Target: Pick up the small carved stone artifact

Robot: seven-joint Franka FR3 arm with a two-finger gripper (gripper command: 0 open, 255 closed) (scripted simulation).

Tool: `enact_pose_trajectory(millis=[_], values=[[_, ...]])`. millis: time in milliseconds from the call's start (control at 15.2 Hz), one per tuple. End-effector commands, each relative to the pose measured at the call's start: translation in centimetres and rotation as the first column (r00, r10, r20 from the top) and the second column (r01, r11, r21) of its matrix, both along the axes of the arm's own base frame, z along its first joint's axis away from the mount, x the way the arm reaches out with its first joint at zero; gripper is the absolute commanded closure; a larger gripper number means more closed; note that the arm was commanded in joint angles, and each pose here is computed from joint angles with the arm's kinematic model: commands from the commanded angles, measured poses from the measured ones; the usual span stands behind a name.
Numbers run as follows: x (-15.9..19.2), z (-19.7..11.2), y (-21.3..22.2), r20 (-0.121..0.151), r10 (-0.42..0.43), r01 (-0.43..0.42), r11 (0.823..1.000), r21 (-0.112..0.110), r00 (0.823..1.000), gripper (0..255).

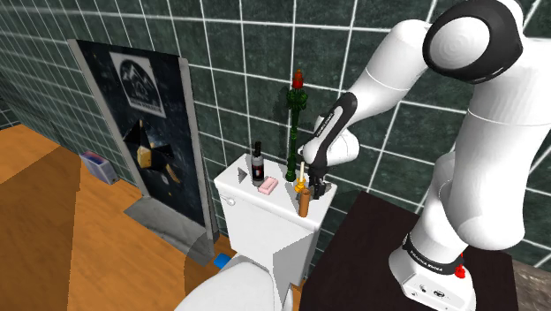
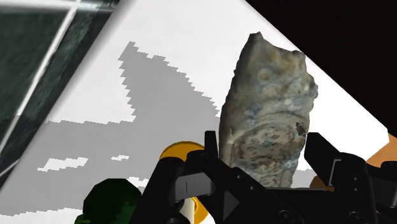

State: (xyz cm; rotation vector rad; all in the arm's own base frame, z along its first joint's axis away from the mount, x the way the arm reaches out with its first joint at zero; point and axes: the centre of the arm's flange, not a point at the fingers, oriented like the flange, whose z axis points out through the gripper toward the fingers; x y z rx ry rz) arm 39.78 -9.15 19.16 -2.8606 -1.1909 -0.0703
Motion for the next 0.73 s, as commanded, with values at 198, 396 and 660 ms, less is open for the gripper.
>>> enact_pose_trajectory(millis=[198, 396, 660], values=[[0.1, 2.6, 0.0, -0.001, 0.0, 0.0, 1.0, -0.001, 1.0, 255], [0.1, 4.2, 0.0, -0.001, 0.0, 0.0, 1.0, -0.001, 1.0, 255], [0.1, 5.4, 0.0, -0.001, 0.0, 0.0, 1.0, -0.001, 1.0, 255]])
